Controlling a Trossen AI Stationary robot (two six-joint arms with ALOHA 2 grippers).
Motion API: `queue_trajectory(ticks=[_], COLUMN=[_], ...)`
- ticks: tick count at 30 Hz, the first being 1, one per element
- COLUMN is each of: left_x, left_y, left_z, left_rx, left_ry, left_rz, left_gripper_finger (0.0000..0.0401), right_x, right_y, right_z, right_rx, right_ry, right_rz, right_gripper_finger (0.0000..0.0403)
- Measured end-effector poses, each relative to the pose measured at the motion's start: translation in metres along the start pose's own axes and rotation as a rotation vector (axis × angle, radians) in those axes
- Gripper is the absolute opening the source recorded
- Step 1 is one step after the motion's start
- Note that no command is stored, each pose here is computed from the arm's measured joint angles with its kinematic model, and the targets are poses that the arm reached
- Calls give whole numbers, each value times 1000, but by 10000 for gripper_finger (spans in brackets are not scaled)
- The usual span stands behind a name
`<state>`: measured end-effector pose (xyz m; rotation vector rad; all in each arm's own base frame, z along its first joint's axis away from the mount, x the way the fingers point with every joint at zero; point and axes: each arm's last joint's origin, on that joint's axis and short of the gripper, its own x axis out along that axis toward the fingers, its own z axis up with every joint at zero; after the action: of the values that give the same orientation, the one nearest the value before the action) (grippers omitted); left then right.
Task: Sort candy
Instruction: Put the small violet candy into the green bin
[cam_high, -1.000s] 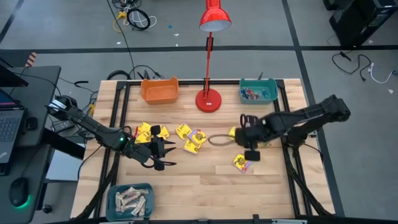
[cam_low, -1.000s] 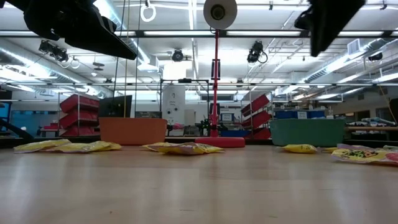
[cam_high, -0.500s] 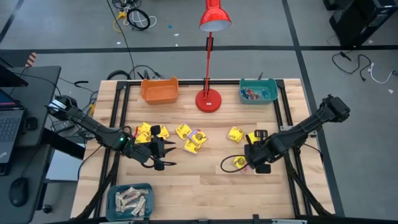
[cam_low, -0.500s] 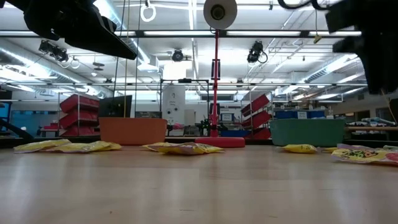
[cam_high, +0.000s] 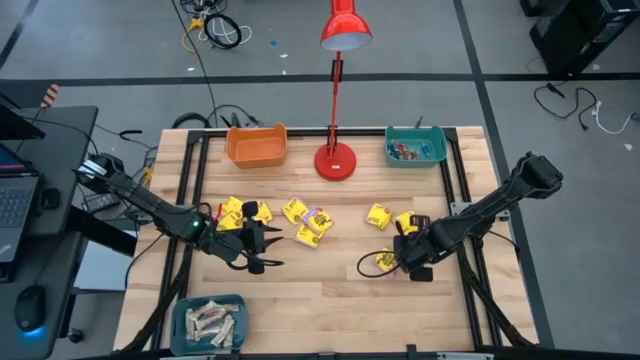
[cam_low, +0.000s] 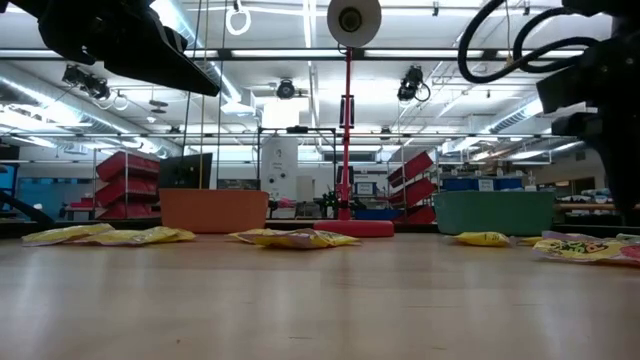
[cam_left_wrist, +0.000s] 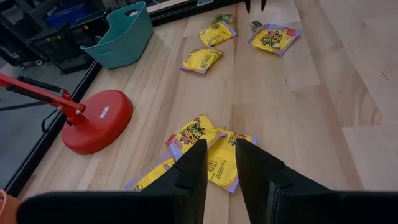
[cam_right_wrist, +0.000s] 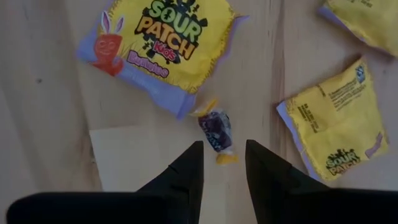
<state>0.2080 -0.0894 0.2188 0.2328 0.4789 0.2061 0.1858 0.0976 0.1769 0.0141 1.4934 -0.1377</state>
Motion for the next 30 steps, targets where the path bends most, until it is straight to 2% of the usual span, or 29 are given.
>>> queue_trajectory(ticks=[18,30], left_x=[0,0], left_y=[0,0], left_z=[0,0], left_rx=[-1,-17], left_ry=[0,0], left_rz=[0,0], left_gripper_finger=[88,88], right_x=[25,28], right_y=[-5,-5], right_z=[-8,-8], right_rx=[22,25], right_ry=[-14,-35], right_rz=[10,18], right_gripper_finger=[126,140])
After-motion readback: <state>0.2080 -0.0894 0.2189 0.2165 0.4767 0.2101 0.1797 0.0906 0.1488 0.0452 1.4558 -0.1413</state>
